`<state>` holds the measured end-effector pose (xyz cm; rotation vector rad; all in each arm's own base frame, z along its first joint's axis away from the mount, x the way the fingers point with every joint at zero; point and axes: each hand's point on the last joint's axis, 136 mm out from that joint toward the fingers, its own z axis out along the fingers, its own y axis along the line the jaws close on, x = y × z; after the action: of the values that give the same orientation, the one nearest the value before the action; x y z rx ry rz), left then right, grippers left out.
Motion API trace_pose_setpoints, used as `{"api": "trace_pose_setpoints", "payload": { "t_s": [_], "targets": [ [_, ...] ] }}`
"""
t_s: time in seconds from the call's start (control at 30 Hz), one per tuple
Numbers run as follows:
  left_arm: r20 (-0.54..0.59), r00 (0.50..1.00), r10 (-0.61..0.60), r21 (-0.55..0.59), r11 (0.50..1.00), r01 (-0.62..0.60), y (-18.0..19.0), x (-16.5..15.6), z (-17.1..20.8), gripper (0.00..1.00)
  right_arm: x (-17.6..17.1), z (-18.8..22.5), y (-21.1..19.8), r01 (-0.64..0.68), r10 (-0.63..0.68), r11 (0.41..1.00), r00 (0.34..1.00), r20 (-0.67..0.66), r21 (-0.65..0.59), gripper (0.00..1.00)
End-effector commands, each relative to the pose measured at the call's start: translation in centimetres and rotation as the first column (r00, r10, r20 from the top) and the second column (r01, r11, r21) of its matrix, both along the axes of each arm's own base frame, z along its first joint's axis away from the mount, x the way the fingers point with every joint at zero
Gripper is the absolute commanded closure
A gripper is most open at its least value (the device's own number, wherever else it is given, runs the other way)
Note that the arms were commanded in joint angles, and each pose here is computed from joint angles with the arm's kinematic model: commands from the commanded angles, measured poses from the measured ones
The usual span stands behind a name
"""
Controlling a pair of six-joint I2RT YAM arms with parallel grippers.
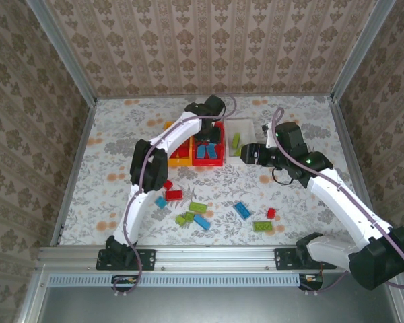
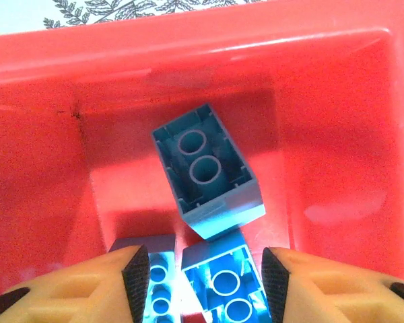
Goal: Sort the legos into containers by color
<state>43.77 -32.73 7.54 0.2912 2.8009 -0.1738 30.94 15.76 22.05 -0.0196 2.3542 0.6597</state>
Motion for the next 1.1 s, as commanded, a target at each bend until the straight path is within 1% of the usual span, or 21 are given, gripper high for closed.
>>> {"api": "trace_pose_setpoints", "payload": {
  "t_s": [0.0,0.13,0.23,0.3,0.37,0.43,0.5,0.57,0.6,0.63,0.7,0.77,0.83,0.9,1.0,1.07],
  "targets": [
    [0.061,0.998,0.026,-0.083,0.996,-0.021,-0.3,-1.0,5.7,0.47,-1.5,-1.1,-0.9,-0.005,0.002,0.999,0.999,-0.045,-0.053,0.27],
    [0.112,0.993,0.038,-0.153,0.988,-0.020,-0.4,-2.1,8.7,0.45,-4.0,-3.0,-1.9,-0.026,0.004,0.989,0.988,-0.153,-0.146,0.29],
    [0.172,0.985,0.010,-0.196,0.980,0.024,-0.5,-3.4,11.0,0.45,-7.1,-4.9,-2.2,-0.055,-0.002,0.980,0.958,-0.286,-0.192,0.31],
    [0.218,0.975,-0.047,-0.205,0.974,0.093,-0.6,-4.9,12.0,0.44,-9.7,-6.6,-2.5,-0.061,-0.034,0.973,0.917,-0.398,-0.224,0.32],
    [0.277,0.950,-0.143,-0.215,0.954,0.207,-1.3,-6.8,13.0,0.44,-11.9,-8.1,-2.7,-0.040,-0.086,0.969,0.868,-0.489,-0.242,0.33],
    [0.343,0.900,-0.269,-0.195,0.917,0.348,-2.2,-9.4,13.8,0.44,-13.5,-9.1,-2.7,0.012,-0.152,0.969,0.820,-0.552,-0.249,0.34],
    [0.404,0.809,-0.427,-0.142,0.845,0.516,-3.1,-13.0,14.1,0.42,-14.4,-9.6,-2.9,0.073,-0.219,0.962,0.787,-0.577,-0.265,0.35],
    [0.429,0.719,-0.546,-0.108,0.760,0.641,-3.6,-16.6,13.7,0.41,-14.8,-10.0,-3.3,0.148,-0.296,0.947,0.745,-0.597,-0.285,0.34],
    [0.440,0.677,-0.590,-0.096,0.718,0.689,-3.5,-18.4,13.4,0.40,-14.8,-10.2,-3.3,0.196,-0.335,0.939,0.718,-0.610,-0.284,0.34],
    [0.456,0.647,-0.611,-0.098,0.688,0.719,-3.4,-19.8,13.6,0.40,-15.0,-10.5,-3.4,0.241,-0.372,0.927,0.692,-0.619,-0.288,0.34],
    [0.491,0.595,-0.637,-0.127,0.623,0.772,-2.7,-22.6,13.6,0.40,-15.1,-11.1,-3.7,0.358,-0.456,0.889,0.630,-0.628,-0.286,0.34],
    [0.525,0.570,-0.632,-0.156,0.587,0.794,-2.1,-24.3,13.8,0.39,-15.3,-11.8,-3.8,0.473,-0.525,0.838,0.560,-0.641,-0.273,0.33],
    [0.546,0.558,-0.624,-0.173,0.568,0.805,-1.5,-25.6,14.3,0.39,-15.3,-12.8,-3.9,0.596,-0.579,0.767,0.481,-0.658,-0.239,0.33],
    [0.551,0.546,-0.631,-0.180,0.549,0.816,-1.1,-26.7,14.5,0.39,-15.5,-13.7,-4.0,0.704,-0.617,0.678,0.389,-0.683,-0.211,0.32],
    [0.568,0.511,-0.645,-0.177,0.510,0.841,-0.8,-28.3,15.0,0.39,-15.8,-14.7,-4.9,0.814,-0.671,0.546,0.283,-0.686,-0.199,0.32],
    [0.582,0.494,-0.646,-0.175,0.494,0.852,-0.6,-28.9,15.3,0.39,-15.9,-15.4,-5.1,0.852,-0.678,0.487,0.232,-0.697,-0.190,0.31]
  ]
}}
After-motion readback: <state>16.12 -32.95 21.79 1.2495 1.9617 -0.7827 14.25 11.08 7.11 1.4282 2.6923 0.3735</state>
